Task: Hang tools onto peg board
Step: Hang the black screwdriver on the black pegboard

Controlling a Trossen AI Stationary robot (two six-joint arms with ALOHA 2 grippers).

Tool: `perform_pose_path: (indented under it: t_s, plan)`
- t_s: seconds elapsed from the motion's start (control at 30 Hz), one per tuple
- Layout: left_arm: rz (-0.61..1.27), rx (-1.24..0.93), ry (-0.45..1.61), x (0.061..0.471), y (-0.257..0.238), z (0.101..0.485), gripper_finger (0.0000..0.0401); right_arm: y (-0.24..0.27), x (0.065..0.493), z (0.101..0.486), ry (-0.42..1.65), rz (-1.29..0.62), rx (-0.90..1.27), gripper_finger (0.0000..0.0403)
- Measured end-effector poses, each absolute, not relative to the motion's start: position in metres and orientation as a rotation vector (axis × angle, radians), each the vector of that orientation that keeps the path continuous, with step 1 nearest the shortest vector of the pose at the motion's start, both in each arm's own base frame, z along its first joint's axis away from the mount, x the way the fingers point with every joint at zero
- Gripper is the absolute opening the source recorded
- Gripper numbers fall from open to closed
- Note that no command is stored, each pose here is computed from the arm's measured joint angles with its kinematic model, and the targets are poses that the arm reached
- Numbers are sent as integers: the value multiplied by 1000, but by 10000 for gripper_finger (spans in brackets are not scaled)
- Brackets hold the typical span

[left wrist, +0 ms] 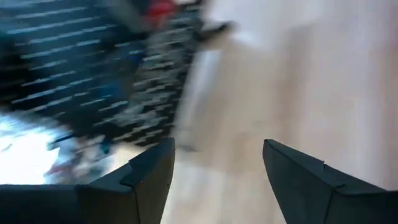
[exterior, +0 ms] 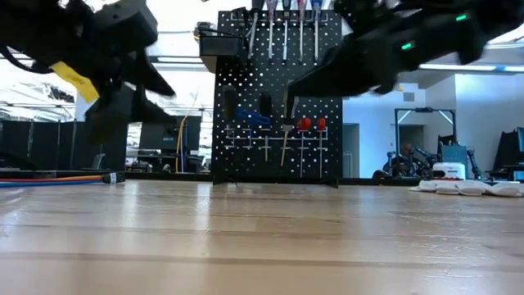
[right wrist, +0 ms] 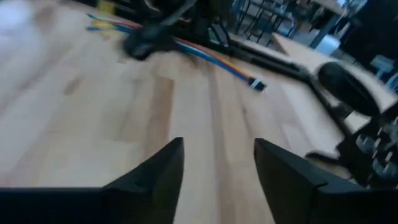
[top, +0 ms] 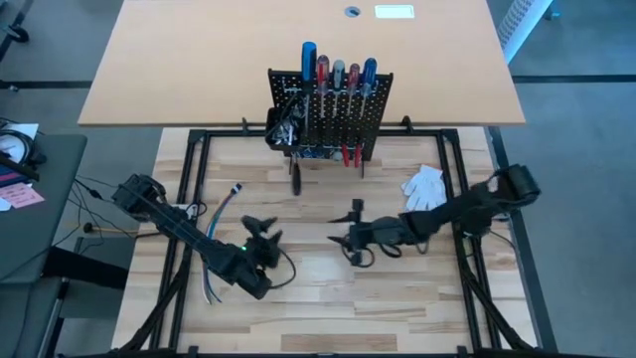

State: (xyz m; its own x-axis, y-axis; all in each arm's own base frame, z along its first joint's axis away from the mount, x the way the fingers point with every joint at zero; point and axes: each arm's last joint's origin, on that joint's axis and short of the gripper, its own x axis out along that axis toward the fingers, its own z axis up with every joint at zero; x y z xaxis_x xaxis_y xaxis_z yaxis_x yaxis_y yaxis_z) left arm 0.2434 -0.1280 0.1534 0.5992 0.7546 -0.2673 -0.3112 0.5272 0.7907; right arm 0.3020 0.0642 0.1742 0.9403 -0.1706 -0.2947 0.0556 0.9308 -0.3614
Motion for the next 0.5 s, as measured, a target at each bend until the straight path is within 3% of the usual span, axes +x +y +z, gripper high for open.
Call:
perform_pose_path:
  t_s: [0.17, 0.3, 0.5]
  plan:
    - [528, 697, 650, 254, -135, 148, 237, 54, 341, 171, 338, -149, -557, 260]
    - [603, 662, 578, 238, -135, 142, 237, 46, 371, 174, 350, -200, -714, 270]
    - [705, 449, 292, 183, -138, 128, 237, 24, 418, 178, 362, -295, -865, 270]
